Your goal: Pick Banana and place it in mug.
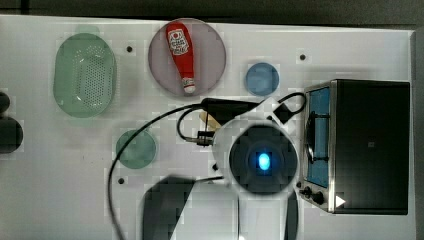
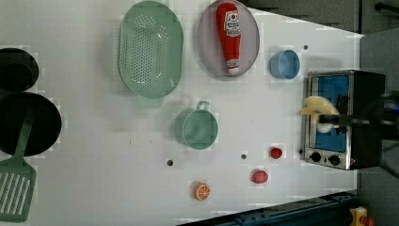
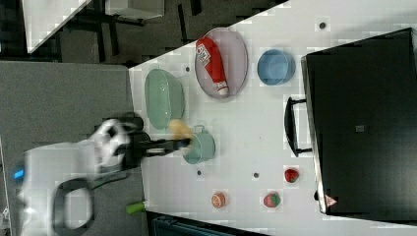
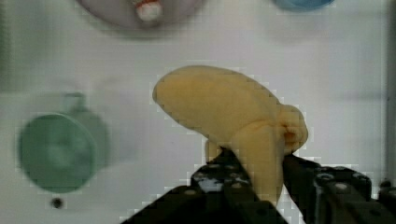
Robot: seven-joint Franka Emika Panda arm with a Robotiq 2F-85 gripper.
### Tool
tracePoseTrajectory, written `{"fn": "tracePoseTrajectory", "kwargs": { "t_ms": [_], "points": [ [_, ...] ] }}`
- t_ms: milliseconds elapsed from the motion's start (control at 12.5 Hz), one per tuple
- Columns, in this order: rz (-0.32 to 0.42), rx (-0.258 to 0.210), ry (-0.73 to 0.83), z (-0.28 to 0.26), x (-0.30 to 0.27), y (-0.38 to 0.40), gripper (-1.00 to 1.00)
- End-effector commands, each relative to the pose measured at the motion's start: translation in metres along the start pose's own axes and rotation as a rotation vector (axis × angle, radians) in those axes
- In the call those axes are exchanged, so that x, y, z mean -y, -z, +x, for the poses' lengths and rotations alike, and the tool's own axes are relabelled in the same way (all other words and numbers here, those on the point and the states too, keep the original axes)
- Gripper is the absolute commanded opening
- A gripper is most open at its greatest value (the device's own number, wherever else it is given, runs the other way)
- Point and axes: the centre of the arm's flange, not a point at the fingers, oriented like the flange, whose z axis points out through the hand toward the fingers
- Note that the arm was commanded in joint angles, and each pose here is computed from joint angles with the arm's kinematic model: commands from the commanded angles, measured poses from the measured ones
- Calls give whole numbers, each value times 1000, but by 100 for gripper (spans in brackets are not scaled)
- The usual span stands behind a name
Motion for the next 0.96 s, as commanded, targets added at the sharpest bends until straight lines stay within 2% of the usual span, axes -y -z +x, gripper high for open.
{"fn": "tracePoseTrajectory", "kwargs": {
  "t_ms": [80, 320, 560, 640, 800, 960],
  "points": [
    [-57, 124, -24, -15, 56, -17, -46],
    [-88, 120, -35, -36, 136, -22, -46],
    [-36, 172, -220, -71, 205, -44, -46],
    [-34, 163, -260, -79, 218, -53, -46],
    [-23, 109, -309, -90, 237, -79, -46],
    [-12, 101, -396, -90, 239, -112, -46]
  ]
}}
